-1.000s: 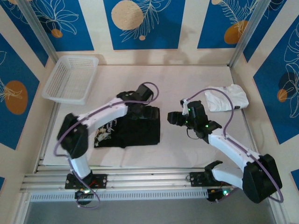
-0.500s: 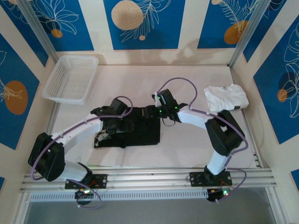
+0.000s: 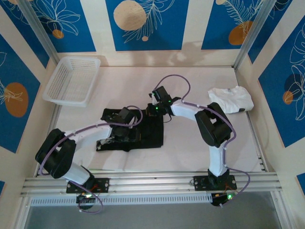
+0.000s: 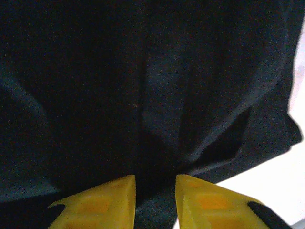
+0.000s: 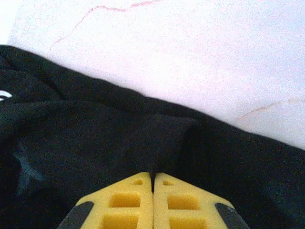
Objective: Fold the inside-out t-shirt
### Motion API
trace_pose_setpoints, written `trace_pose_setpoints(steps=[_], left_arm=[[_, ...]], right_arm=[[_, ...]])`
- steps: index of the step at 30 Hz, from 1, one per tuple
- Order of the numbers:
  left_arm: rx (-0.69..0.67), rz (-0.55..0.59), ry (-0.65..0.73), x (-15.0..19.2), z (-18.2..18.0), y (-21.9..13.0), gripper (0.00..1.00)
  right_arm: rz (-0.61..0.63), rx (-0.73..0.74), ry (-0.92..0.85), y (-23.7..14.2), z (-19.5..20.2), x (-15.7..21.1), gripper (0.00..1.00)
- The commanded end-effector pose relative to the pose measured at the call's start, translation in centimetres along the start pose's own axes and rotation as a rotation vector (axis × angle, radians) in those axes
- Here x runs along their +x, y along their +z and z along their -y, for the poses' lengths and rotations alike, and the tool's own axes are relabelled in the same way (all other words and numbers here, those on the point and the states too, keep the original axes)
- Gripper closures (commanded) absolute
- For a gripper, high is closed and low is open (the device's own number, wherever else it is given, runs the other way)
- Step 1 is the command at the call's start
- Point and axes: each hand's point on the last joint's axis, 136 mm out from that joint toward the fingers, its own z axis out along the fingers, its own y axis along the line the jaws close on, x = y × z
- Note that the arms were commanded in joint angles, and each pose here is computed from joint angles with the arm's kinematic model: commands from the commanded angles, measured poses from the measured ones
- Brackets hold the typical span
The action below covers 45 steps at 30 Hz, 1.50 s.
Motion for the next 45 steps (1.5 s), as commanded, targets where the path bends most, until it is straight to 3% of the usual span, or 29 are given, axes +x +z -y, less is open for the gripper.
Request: trace_pose_setpoints(steps=[1, 8, 12, 14, 17, 20, 22, 29, 34, 40, 42, 45], left_arm=[[0.169, 0.022, 0.079, -0.4, 4.2, -0.1, 0.83], [0.434, -0.033, 0.22, 1.1, 11.2, -0.6, 0.88], [0.552, -0.013, 0.318, 1.3, 13.9, -2.9, 0.75], [0.498, 0.073, 0.327, 0.0, 13.1, -4.4, 0.63], [0.298, 0.196, 0.184, -3.4, 8.0, -5.2, 0.51], [0.041, 0.24, 0.076, -5.6, 2.0, -5.0, 0.41], [-0.092, 0.253, 0.084, -6.6, -0.1, -5.1, 0.39], [-0.169, 0.232, 0.156, -9.1, -0.2, -3.0, 0.37], [-0.175, 0.191, 0.204, -10.1, 0.5, -0.4, 0.44], [-0.121, 0.205, 0.263, -10.7, 2.7, 0.0, 0.86], [-0.052, 0.227, 0.324, -10.1, 5.0, -1.1, 0.94], [0.14, 0.235, 0.438, -7.5, 9.8, -2.4, 0.97]], right_arm=[[-0.008, -0.012, -0.008, -1.3, 0.1, -1.1, 0.95], [-0.078, -0.041, 0.059, -2.3, 1.6, -2.3, 0.91], [-0.102, 0.003, 0.1, -2.9, 4.3, -2.9, 0.76], [-0.066, 0.006, 0.097, -4.3, 4.9, -3.6, 0.68], [-0.004, -0.006, 0.063, -6.7, 4.8, -3.7, 0.55], [0.02, -0.016, 0.051, -8.1, 4.4, -3.0, 0.5], [0.018, -0.026, 0.054, -8.5, 4.2, -2.0, 0.49], [-0.004, -0.038, 0.06, -8.4, 4.0, 0.8, 0.48], [-0.024, -0.038, 0.066, -7.9, 4.2, 1.7, 0.49], [-0.024, -0.014, 0.053, -8.5, 4.6, 2.3, 0.49], [-0.02, 0.019, 0.045, -9.1, 5.3, 2.6, 0.49], [-0.003, 0.047, 0.053, -10.2, 6.5, 3.0, 0.48]])
